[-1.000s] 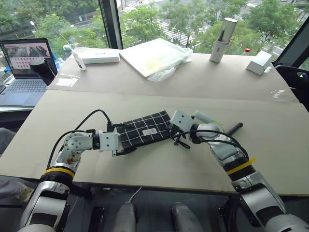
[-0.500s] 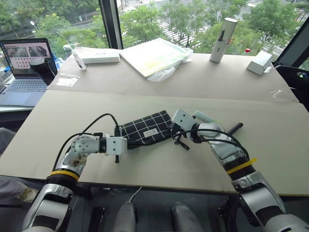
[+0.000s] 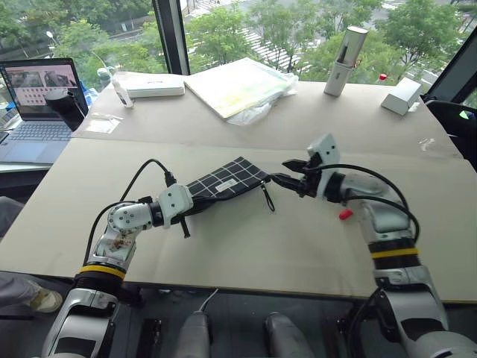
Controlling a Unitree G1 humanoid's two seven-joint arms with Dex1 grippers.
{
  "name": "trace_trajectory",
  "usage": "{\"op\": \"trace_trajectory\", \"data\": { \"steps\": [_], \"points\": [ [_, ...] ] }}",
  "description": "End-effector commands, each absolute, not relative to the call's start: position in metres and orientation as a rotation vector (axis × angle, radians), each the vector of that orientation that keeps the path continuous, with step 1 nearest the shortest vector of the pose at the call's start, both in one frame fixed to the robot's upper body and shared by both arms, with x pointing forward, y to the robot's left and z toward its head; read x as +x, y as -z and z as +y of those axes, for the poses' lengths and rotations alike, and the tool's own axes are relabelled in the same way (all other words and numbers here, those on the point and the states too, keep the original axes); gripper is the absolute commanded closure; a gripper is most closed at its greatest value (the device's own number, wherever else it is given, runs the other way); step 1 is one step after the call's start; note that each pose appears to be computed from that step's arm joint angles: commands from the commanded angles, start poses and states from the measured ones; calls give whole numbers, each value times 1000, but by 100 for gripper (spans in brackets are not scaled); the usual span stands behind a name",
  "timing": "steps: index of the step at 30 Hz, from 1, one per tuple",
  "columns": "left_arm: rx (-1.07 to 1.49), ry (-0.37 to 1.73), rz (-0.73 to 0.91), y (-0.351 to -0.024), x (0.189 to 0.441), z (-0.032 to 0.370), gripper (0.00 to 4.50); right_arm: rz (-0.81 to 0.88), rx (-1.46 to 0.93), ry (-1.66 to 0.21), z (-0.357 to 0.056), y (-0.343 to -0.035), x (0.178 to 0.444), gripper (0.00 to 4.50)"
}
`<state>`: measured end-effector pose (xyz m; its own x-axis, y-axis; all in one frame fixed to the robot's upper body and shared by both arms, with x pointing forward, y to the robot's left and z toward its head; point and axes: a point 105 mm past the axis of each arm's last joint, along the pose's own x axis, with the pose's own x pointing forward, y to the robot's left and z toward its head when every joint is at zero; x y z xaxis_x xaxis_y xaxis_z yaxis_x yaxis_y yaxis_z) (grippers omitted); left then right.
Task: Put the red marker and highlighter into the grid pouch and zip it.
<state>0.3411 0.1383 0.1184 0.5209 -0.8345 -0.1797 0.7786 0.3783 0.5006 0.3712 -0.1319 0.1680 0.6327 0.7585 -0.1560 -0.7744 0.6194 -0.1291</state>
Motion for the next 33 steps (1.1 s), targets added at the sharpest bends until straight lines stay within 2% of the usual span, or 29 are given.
{"op": "trace_trajectory", "data": {
  "steps": [1,4,7,18,21,28,33],
  "points": [
    [558,1013,-156,-132,339,136,450,105,-170,-906,-127,-164,358,140],
    [560,1017,-148,-130,338,136,450,156,-188,-887,-113,-147,357,140],
    [561,1021,-147,-130,337,134,450,185,-169,-803,-107,-136,368,140],
    [564,1029,-148,-130,337,131,450,237,-205,-738,-98,-120,384,140],
    [563,1028,-151,-130,338,130,450,220,-198,-761,-94,-124,385,208],
    [558,1021,-150,-128,339,130,450,188,-207,-867,-79,-131,377,446],
    [555,1019,-147,-127,339,129,450,164,-209,-993,-61,-136,364,446]
  ]
}}
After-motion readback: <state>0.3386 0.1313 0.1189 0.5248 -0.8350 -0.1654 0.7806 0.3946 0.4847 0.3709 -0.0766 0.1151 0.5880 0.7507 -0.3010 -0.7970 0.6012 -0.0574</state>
